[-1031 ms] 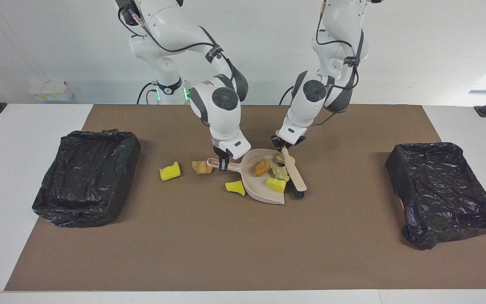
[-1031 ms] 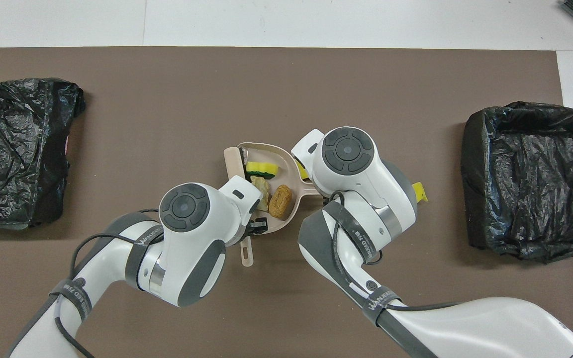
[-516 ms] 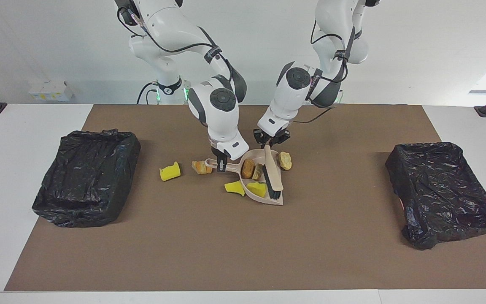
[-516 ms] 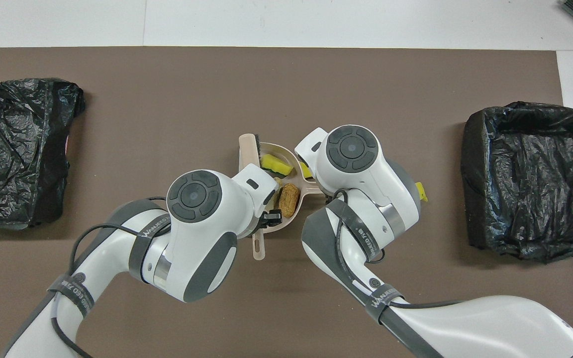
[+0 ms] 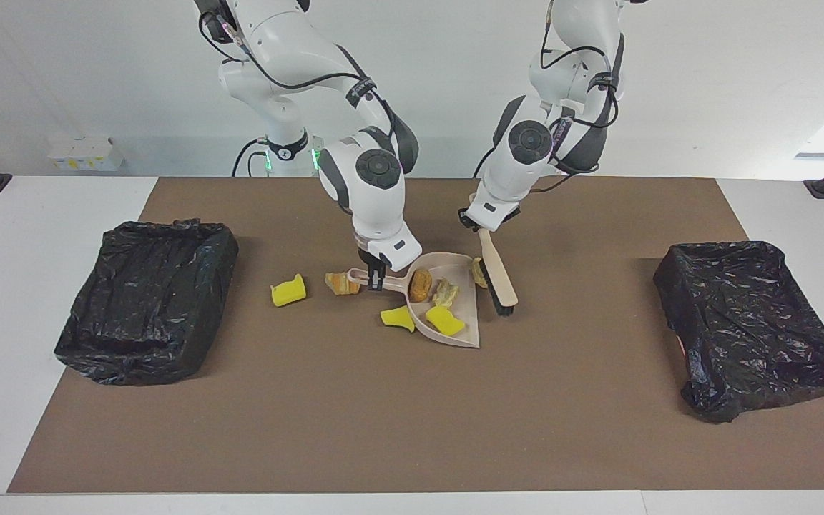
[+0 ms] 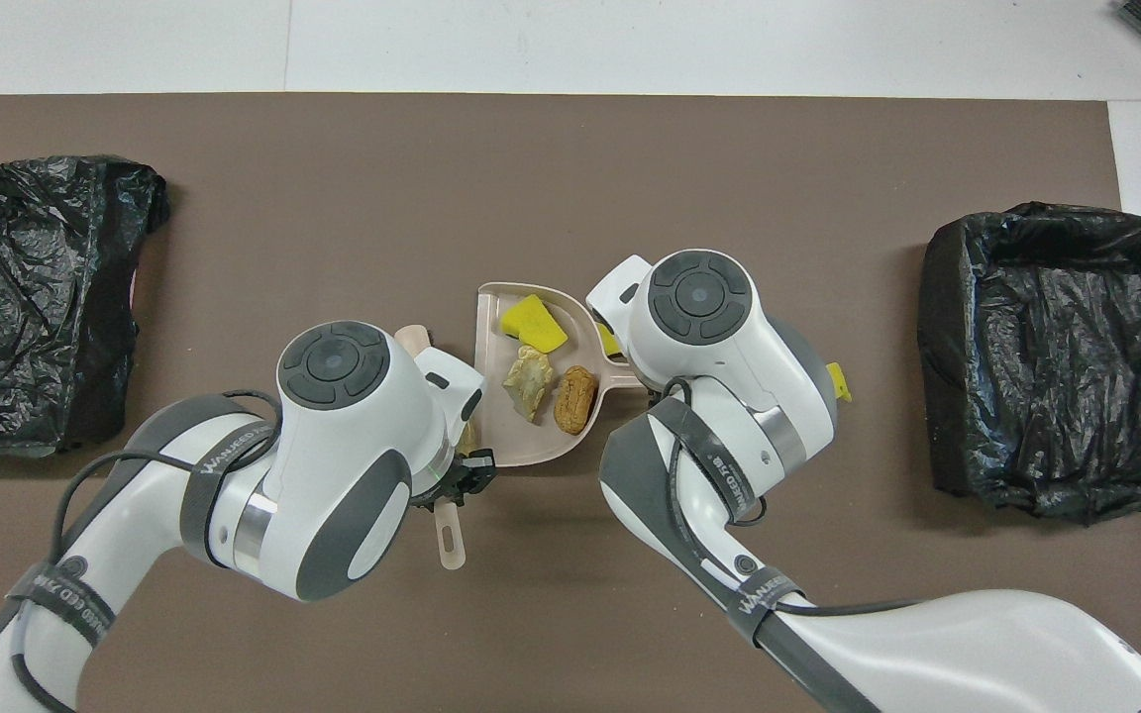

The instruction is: Sweep and dump trash in bin

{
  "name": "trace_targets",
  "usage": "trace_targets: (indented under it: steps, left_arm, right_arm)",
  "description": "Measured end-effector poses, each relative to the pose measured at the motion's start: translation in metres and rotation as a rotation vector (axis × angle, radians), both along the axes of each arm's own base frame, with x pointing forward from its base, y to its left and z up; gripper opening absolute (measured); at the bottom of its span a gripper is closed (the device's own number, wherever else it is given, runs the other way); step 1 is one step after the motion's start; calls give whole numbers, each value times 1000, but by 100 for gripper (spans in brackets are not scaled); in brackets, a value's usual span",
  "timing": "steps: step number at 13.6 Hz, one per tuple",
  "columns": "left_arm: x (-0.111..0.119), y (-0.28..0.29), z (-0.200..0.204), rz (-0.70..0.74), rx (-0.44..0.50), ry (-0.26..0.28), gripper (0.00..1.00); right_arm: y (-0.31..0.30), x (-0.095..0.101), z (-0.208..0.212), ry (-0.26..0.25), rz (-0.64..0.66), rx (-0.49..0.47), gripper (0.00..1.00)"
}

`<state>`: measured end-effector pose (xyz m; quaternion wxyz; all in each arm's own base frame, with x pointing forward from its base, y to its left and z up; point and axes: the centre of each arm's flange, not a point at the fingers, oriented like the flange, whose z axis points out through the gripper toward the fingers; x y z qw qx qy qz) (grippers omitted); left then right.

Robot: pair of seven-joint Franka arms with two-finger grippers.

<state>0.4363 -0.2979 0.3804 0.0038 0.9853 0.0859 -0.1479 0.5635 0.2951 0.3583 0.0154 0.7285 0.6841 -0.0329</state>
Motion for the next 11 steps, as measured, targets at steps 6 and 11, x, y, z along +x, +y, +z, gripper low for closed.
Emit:
trace_targets:
  steps: [6, 11]
  left_arm:
    - [-27, 31, -41, 191, 59, -13, 27]
    - [-20, 9, -35, 249, -50, -74, 27]
  right_arm:
    - [-6, -6, 1, 31, 35, -55, 32]
    - [-9, -9, 0, 28, 61, -83, 32]
